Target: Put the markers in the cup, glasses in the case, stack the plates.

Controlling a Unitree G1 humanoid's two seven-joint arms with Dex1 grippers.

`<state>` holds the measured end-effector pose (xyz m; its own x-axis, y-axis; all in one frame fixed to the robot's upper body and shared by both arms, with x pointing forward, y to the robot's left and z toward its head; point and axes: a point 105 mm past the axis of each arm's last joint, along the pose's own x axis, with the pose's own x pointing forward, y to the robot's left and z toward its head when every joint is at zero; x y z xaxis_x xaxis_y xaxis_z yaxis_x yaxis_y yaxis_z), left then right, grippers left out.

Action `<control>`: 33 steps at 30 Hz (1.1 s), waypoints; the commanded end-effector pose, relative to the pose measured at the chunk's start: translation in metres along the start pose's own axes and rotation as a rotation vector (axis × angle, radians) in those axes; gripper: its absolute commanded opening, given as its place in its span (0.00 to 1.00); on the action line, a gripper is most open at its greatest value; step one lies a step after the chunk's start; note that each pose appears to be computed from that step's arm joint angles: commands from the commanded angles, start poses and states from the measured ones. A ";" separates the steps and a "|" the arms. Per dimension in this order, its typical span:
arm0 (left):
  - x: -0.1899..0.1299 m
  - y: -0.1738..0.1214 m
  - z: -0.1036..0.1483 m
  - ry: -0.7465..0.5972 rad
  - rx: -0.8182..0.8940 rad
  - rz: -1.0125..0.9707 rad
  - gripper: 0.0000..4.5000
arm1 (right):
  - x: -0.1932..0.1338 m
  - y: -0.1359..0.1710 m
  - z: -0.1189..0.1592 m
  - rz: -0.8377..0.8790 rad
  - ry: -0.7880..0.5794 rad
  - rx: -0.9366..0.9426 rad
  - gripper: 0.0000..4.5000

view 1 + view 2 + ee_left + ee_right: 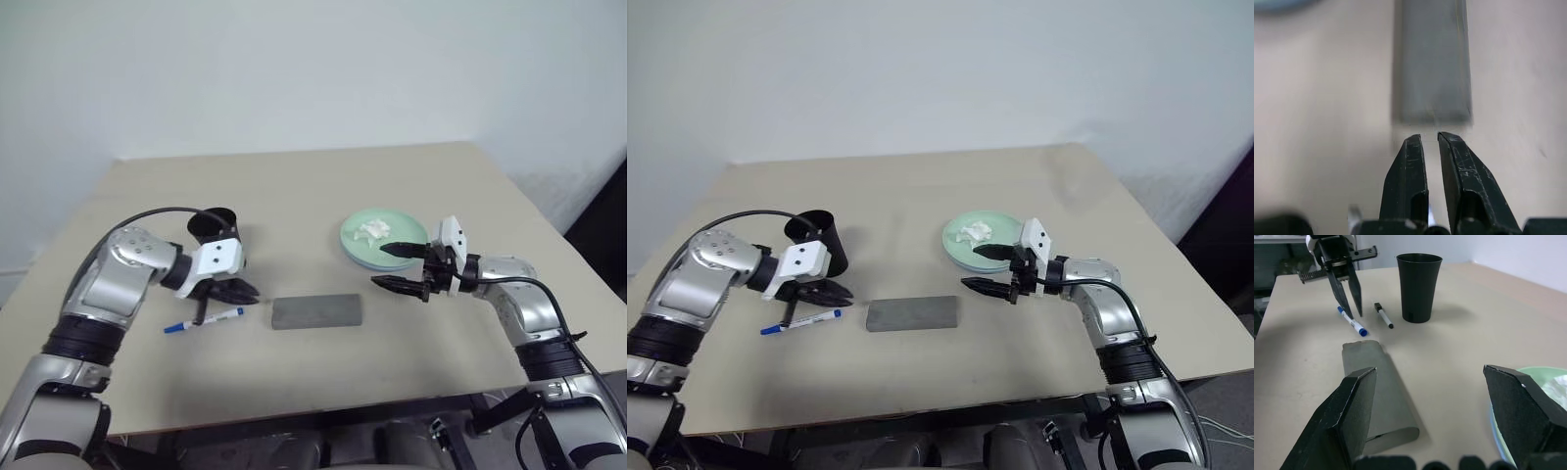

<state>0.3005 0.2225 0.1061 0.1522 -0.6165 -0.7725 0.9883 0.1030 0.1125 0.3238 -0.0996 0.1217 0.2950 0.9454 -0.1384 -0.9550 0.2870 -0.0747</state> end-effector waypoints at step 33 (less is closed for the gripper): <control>0.006 0.003 -0.069 0.270 -0.067 -0.104 0.17 | 0.008 -0.007 0.012 0.002 -0.039 -0.056 0.84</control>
<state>0.3049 0.2746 0.0607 0.0521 -0.3986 -0.9157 0.9931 0.1168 0.0057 0.3292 -0.0920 0.1166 0.2817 0.9495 -0.1383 -0.9589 0.2735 -0.0754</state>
